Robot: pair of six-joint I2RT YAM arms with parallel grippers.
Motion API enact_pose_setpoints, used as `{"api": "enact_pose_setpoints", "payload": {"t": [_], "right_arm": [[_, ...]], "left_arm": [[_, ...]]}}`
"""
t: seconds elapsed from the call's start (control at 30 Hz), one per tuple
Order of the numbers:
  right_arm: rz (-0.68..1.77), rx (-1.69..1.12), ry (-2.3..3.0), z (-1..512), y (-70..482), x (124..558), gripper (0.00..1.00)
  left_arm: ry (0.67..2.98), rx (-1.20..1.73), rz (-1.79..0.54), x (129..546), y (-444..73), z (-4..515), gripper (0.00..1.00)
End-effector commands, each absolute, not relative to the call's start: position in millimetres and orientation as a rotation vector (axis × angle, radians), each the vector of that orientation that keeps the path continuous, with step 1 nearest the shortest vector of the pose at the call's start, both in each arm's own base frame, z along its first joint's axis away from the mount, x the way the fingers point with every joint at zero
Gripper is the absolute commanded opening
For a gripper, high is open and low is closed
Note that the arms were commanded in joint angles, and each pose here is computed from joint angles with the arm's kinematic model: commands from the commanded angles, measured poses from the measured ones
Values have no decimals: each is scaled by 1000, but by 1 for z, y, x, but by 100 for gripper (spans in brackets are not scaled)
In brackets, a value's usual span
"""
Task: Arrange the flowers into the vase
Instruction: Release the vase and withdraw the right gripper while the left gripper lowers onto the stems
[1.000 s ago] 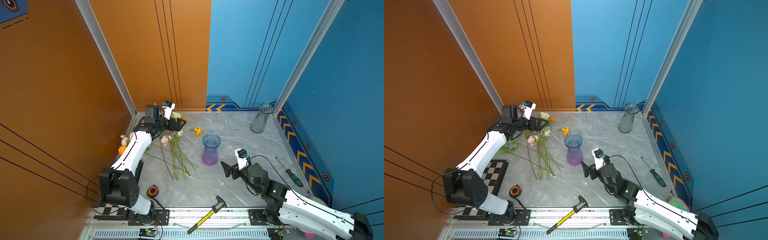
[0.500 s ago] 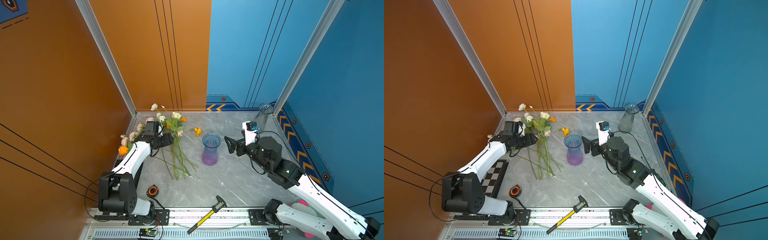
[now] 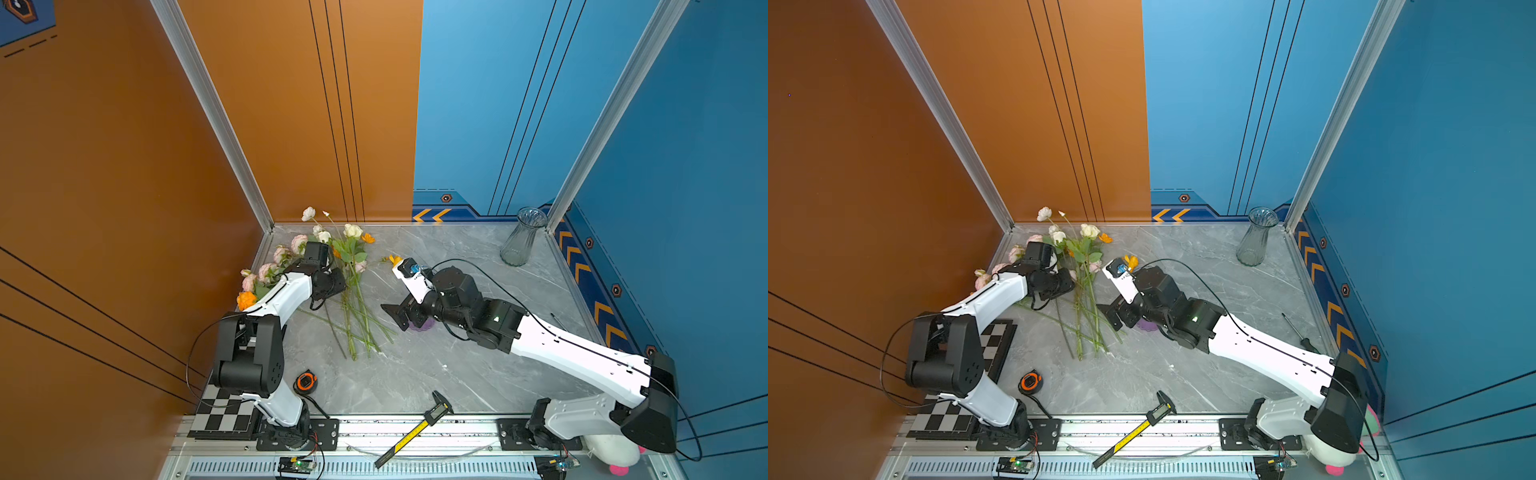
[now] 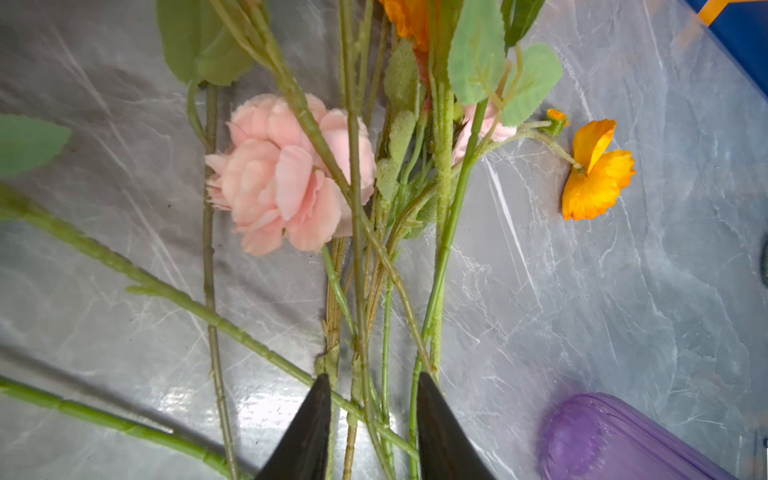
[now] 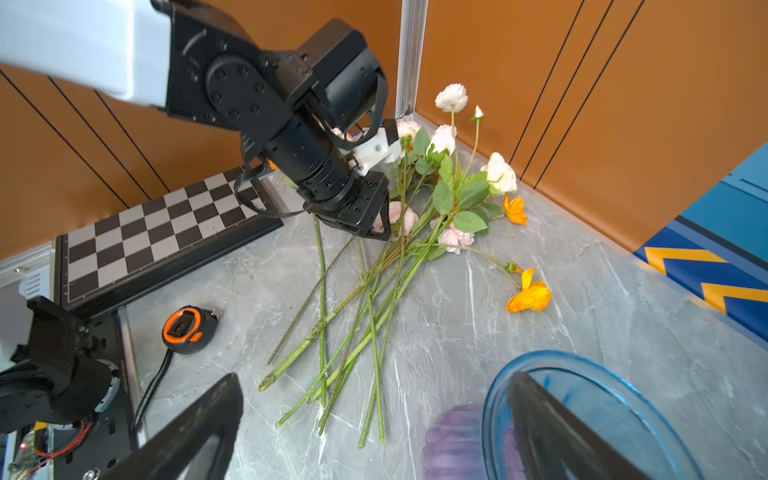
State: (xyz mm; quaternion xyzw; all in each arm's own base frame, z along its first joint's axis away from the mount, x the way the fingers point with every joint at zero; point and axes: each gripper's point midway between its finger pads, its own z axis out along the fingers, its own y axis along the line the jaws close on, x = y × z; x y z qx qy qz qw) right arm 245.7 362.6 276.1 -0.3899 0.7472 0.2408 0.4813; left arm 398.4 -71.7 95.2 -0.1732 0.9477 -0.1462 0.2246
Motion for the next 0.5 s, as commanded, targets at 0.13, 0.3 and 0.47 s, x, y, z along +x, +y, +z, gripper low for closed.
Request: {"api": "enact_pose_setpoints", "payload": {"t": [0.13, 0.3, 0.47], "right_arm": [[543, -1045, 1699, 246, 388, 226, 100], [516, -1037, 1684, 228, 387, 224, 100], [471, -1064, 1652, 227, 388, 219, 100]], "left_arm": [[2607, -560, -287, 402, -66, 90, 35], [2615, -560, -239, 399, -62, 82, 32], [2615, -529, -271, 406, -68, 77, 27]]}}
